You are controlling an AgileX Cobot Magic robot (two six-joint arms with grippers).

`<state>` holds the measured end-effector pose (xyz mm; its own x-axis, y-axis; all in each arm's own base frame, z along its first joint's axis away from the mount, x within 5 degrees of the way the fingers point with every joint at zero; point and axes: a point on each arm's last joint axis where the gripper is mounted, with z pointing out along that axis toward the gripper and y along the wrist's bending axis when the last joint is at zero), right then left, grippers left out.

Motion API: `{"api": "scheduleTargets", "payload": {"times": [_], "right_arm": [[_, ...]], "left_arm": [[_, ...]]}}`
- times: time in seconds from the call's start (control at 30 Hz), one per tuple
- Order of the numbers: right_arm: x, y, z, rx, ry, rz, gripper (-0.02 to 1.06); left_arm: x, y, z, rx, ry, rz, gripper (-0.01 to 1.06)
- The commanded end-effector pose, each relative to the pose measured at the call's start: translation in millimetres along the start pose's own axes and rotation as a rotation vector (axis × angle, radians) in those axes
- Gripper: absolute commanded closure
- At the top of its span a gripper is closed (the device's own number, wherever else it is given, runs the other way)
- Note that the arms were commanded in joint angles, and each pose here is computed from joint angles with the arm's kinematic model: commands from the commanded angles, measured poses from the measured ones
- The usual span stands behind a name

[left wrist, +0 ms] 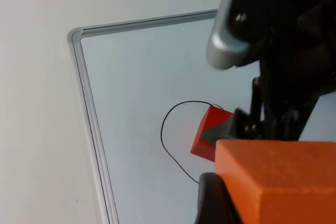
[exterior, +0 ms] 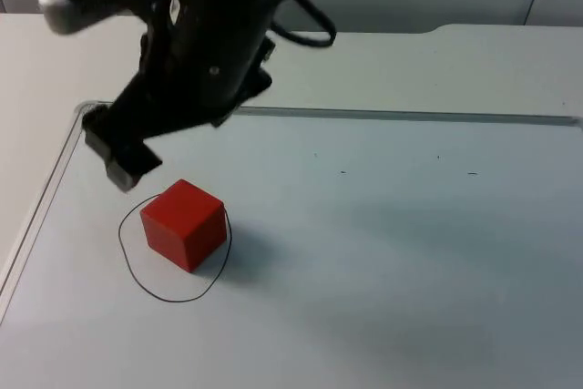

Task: Pick up one cube with the left hand and another cube with the right hand. First place the cube in the right hand at the target position, then stack the cube in the left hand on top.

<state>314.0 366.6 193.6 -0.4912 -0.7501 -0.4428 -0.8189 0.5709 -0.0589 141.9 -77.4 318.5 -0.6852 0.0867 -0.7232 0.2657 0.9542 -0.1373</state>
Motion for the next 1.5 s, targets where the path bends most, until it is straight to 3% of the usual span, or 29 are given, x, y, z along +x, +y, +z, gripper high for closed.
{"api": "scheduleTargets", "payload": {"times": [0.0, 0.1, 0.13, 0.27, 0.33, 0.37, 0.53, 0.6, 0.83, 0.87, 0.93, 1.0, 1.27, 1.47], "right_arm": [[-9.6, -13.5, -40.5, 0.070, -0.066, -0.010, 0.06], [-16.3, -43.3, -122.3, 0.131, -0.221, 0.069, 0.06], [-16.3, -43.3, -122.3, 0.131, -0.221, 0.069, 0.06], [-7.1, -66.1, -235.2, 0.186, -0.473, 0.139, 0.07], [5.2, -64.8, -286.8, 0.221, -0.569, 0.121, 0.07], [5.2, -64.8, -286.8, 0.221, -0.569, 0.121, 0.07], [54.7, -41.8, -390.6, 0.253, -0.778, 0.050, 0.07], [65.9, -37.6, -401.4, 0.253, -0.808, 0.049, 0.07], [157.3, -9.6, -442.9, 0.270, -0.946, 0.046, 0.07], [176.8, -4.5, -441.5, 0.263, -0.964, 0.064, 0.07], [184.3, -2.5, -441.7, 0.261, -0.969, 0.070, 0.07], [218.5, 6.7, -443.3, 0.244, -1.002, 0.109, 0.07], [275.2, 21.8, -443.9, 0.236, -1.035, 0.130, 0.07], [289.3, 24.0, -443.4, 0.256, -1.012, 0.126, 0.07]], "left_arm": [[-1.2, -1.6, -1.9, 0.016, -0.023, -0.002, 1.05], [-3.1, -2.8, -2.0, 0.028, -0.044, -0.005, 1.05], [-3.1, -2.8, -2.0, 0.028, -0.044, -0.005, 1.05], [-7.7, -5.4, -0.2, 0.051, -0.086, 0.001, 1.05], [-9.5, -7.3, 6.2, 0.054, -0.082, 0.026, 1.05], [-9.5, -7.3, 6.2, 0.054, -0.082, 0.026, 1.05], [-9.6, -16.3, 46.8, 0.058, 0.024, 0.120, 1.05], [-9.8, -18.0, 57.8, 0.055, 0.045, 0.134, 1.05], [-23.9, -34.3, 111.2, 0.076, 0.186, 0.254, 1.05], [-26.7, -38.2, 124.4, 0.084, 0.226, 0.281, 1.05], [-28.1, -39.6, 128.4, 0.086, 0.238, 0.288, 1.05], [-34.4, -46.3, 146.5, 0.106, 0.276, 0.304, 1.05], [-22.5, -50.2, 191.6, 0.097, 0.396, 0.290, 1.05], [-11.0, -48.5, 215.2, 0.096, 0.436, 0.246, 1.05]]}}
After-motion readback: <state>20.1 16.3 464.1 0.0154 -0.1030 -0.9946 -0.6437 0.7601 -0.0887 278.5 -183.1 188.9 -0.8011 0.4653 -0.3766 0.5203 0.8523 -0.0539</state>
